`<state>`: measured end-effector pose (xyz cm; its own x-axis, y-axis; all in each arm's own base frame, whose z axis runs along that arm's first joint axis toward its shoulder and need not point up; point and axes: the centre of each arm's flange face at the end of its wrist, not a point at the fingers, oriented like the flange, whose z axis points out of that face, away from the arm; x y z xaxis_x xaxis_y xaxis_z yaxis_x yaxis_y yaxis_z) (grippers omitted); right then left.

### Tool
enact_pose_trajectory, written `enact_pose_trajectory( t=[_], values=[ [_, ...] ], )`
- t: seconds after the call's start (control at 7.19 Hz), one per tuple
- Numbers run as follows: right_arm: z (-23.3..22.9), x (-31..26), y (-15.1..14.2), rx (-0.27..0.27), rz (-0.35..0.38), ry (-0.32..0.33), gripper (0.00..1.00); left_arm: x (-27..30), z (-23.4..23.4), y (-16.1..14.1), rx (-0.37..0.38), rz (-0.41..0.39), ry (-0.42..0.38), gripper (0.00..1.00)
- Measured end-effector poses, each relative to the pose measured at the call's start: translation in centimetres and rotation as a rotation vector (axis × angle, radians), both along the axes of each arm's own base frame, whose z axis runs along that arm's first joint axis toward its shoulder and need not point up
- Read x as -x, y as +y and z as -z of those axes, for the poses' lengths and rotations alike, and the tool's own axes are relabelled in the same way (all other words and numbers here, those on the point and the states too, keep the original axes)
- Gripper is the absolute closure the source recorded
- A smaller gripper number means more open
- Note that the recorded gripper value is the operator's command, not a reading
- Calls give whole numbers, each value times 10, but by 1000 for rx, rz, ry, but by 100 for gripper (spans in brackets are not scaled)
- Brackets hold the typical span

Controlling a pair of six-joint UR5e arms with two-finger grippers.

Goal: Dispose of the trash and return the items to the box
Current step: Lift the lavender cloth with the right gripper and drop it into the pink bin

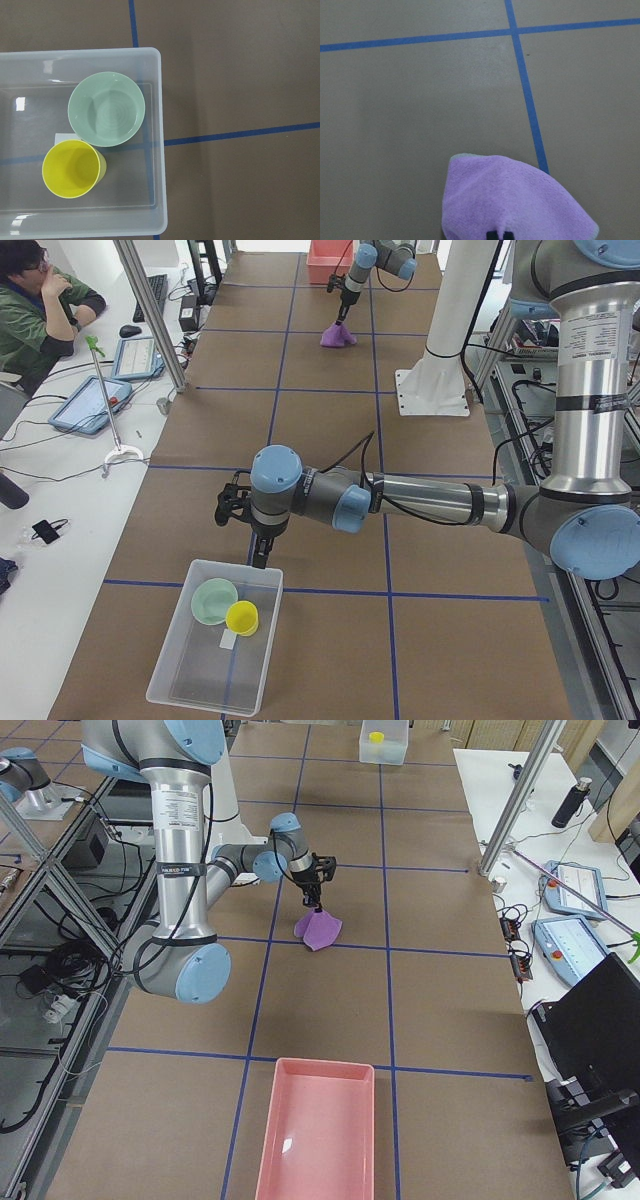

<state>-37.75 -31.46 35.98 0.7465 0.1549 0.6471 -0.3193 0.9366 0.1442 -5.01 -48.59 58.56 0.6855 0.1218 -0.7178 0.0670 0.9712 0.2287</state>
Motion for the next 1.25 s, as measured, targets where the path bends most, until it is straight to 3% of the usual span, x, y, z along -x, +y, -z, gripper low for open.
enact_pose_trajectory(
  t=[0.28,0.7,1.25],
  values=[
    [26,-28,-4,2,-10,-49,100,0,-2,2,6,-1,3,1],
    [56,-126,-47,21,35,-70,100,-1,-33,20,76,-5,8,1],
    [12,-325,-100,-24,249,-14,100,-21,-44,27,75,-147,-21,1]
  ],
)
